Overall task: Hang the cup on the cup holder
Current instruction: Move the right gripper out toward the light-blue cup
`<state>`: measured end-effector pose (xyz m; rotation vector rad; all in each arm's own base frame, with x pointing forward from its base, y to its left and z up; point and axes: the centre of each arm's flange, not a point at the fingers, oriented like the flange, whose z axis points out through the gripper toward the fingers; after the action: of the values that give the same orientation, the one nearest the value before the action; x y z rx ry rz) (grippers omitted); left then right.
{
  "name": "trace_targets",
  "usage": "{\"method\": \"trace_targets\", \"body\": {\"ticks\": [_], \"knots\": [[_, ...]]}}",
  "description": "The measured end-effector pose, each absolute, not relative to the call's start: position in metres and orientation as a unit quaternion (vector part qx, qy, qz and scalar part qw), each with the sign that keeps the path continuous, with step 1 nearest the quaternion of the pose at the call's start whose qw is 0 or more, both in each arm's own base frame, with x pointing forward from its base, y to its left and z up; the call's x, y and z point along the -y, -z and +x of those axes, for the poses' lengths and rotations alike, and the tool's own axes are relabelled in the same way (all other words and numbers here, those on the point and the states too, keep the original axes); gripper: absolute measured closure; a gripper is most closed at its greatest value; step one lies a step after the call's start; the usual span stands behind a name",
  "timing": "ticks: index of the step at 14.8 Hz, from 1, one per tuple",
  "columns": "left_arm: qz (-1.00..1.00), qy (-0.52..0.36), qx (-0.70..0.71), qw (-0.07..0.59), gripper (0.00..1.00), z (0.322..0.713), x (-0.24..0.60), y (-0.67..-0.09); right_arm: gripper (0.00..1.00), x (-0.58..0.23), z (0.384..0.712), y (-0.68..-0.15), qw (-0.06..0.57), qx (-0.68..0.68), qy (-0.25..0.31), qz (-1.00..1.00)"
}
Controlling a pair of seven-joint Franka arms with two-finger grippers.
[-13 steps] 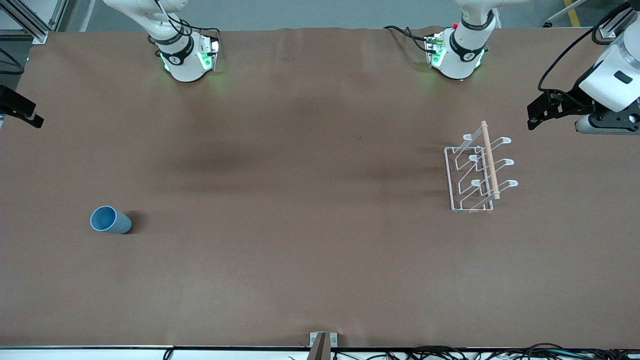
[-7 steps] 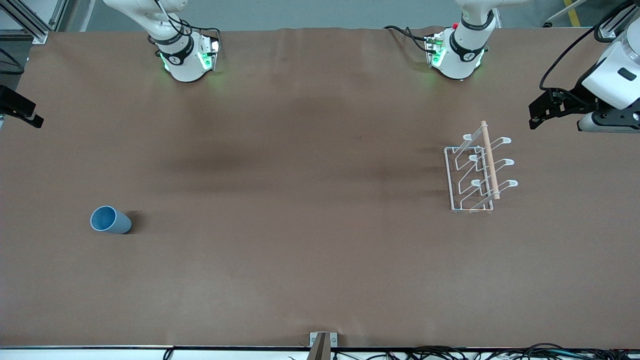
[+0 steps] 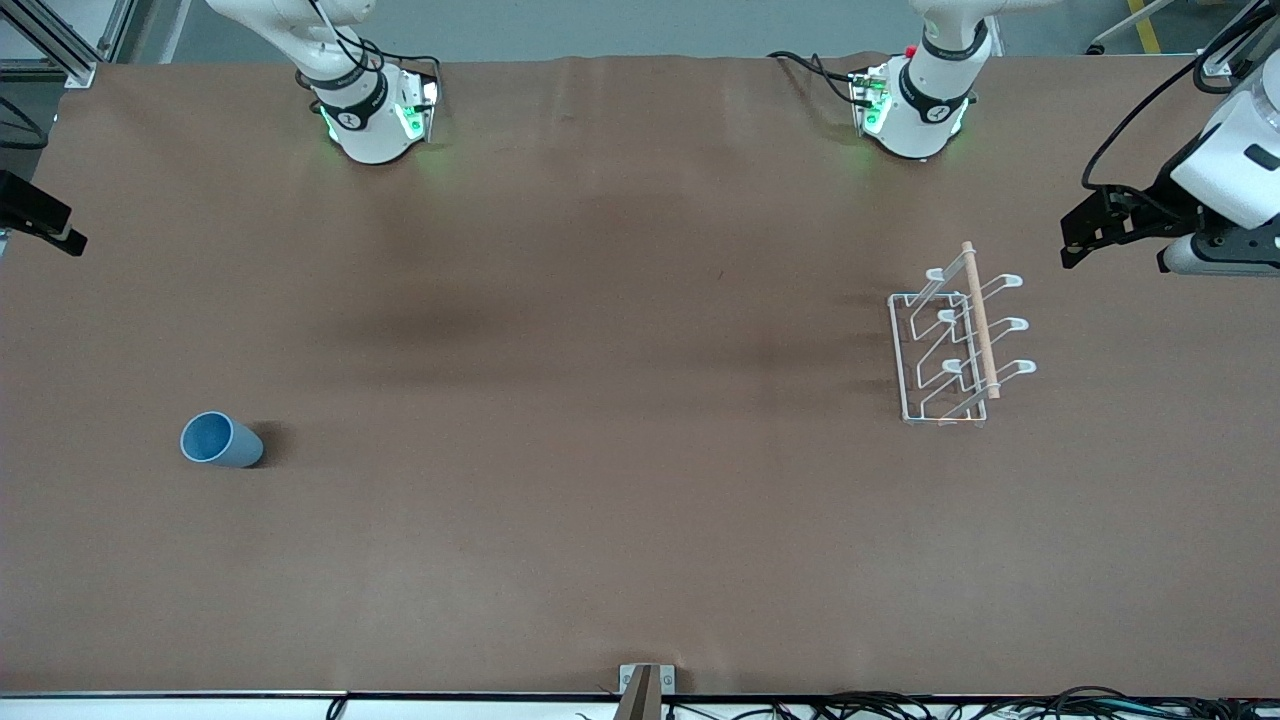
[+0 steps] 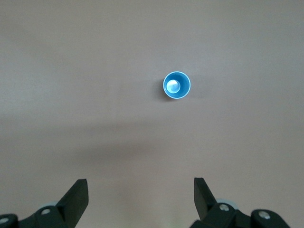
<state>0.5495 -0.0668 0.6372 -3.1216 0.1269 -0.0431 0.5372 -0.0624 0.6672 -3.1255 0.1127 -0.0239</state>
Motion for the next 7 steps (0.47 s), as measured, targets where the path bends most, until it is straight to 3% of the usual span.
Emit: {"method": "trace_targets", "body": {"ticks": [3, 7], "knots": [[-0.999, 0.011, -0.044, 0.008, 0.00, 0.552, 0.071, -0.633, 0.01, 0.077, 0.547, -0.655, 0.006, -0.040, 0.017, -0.999], [-0.999, 0.008, -0.044, 0.007, 0.00, 0.554, 0.070, -0.631, 0.01, 0.092, 0.579, -0.584, 0.003, -0.046, 0.023, -0.999]]}}
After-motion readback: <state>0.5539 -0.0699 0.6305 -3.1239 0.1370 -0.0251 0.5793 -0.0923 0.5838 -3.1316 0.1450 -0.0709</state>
